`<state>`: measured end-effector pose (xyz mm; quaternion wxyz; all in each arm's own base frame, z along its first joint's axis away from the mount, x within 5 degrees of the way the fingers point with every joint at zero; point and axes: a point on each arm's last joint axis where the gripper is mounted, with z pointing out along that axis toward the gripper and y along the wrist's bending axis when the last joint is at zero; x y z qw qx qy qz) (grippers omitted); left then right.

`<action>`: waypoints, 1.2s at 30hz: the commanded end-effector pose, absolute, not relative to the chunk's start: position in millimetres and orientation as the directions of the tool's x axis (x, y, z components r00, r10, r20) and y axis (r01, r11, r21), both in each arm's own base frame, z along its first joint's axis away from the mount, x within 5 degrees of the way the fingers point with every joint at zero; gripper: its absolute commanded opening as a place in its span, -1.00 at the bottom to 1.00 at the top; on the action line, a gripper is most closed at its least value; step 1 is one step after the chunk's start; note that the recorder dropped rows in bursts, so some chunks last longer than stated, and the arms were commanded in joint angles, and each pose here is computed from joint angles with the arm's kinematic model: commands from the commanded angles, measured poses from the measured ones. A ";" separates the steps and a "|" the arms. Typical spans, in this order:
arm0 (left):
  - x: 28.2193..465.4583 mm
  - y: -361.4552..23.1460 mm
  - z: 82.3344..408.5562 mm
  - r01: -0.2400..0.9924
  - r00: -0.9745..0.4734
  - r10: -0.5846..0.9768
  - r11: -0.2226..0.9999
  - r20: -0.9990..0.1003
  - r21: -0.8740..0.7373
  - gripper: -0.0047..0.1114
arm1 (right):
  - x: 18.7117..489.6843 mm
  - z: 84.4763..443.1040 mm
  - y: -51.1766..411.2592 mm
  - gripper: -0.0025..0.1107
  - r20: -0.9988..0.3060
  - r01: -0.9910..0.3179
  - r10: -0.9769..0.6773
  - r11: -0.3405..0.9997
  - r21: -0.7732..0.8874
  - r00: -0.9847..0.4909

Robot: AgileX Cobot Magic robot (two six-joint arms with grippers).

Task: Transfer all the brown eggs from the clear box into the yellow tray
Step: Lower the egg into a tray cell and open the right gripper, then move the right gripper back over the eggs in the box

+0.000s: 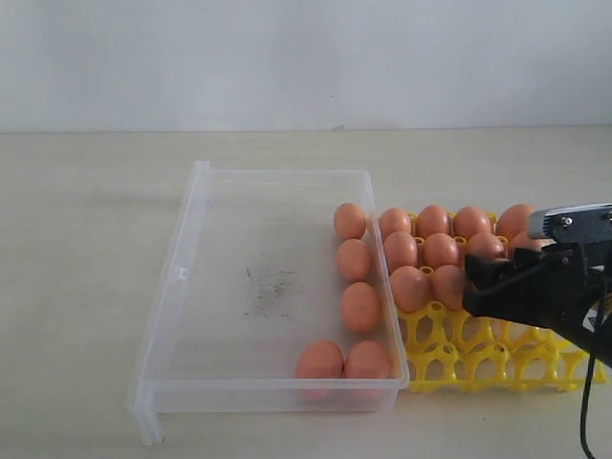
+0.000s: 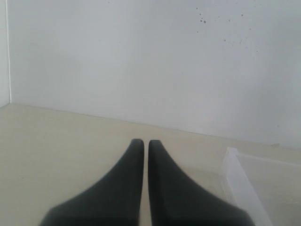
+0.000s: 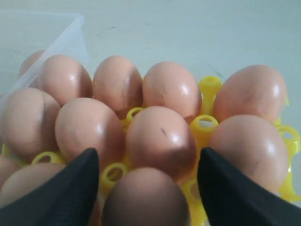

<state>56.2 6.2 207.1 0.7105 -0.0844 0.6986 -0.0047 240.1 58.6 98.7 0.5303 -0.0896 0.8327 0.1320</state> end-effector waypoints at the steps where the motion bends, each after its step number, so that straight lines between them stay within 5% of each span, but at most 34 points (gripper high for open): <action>1: 56.2 6.0 206.2 -0.109 0.026 -0.142 0.984 -0.990 -0.144 -0.85 | 240.8 109.3 59.2 0.16 -0.919 -0.287 0.039 0.944 0.163 -0.392; 10: 56.2 6.0 206.2 -0.109 0.026 -0.142 0.984 -0.990 -0.144 -0.85 | 232.1 171.4 65.5 0.14 -0.960 -0.379 0.159 0.894 0.239 -0.231; 13: 56.1 6.1 206.4 -0.108 0.029 -0.142 0.984 -0.989 -0.144 -0.85 | 227.1 188.3 78.1 -0.10 -0.944 -0.463 0.146 0.843 0.275 -0.295; 17: 56.1 6.1 206.4 -0.108 0.029 -0.142 0.984 -0.989 -0.144 -0.85 | 231.2 207.0 110.9 -0.51 -0.905 -0.585 -0.070 0.783 0.212 -0.420; 25: 56.1 6.1 206.4 -0.108 0.029 -0.142 0.984 -0.989 -0.144 -0.85 | 243.9 248.5 183.8 -0.96 -0.857 -0.618 -0.205 0.770 0.157 -0.473; 31: 56.2 6.0 206.3 -0.109 0.027 -0.142 0.984 -0.990 -0.144 -0.85 | 245.5 235.5 222.7 -0.96 -0.778 -0.723 -0.293 0.633 0.277 -0.555; 36: 56.2 6.0 206.3 -0.109 0.027 -0.142 0.984 -0.990 -0.144 -0.85 | 252.3 200.7 233.5 -0.96 -0.670 -0.661 -0.296 0.643 0.387 -0.681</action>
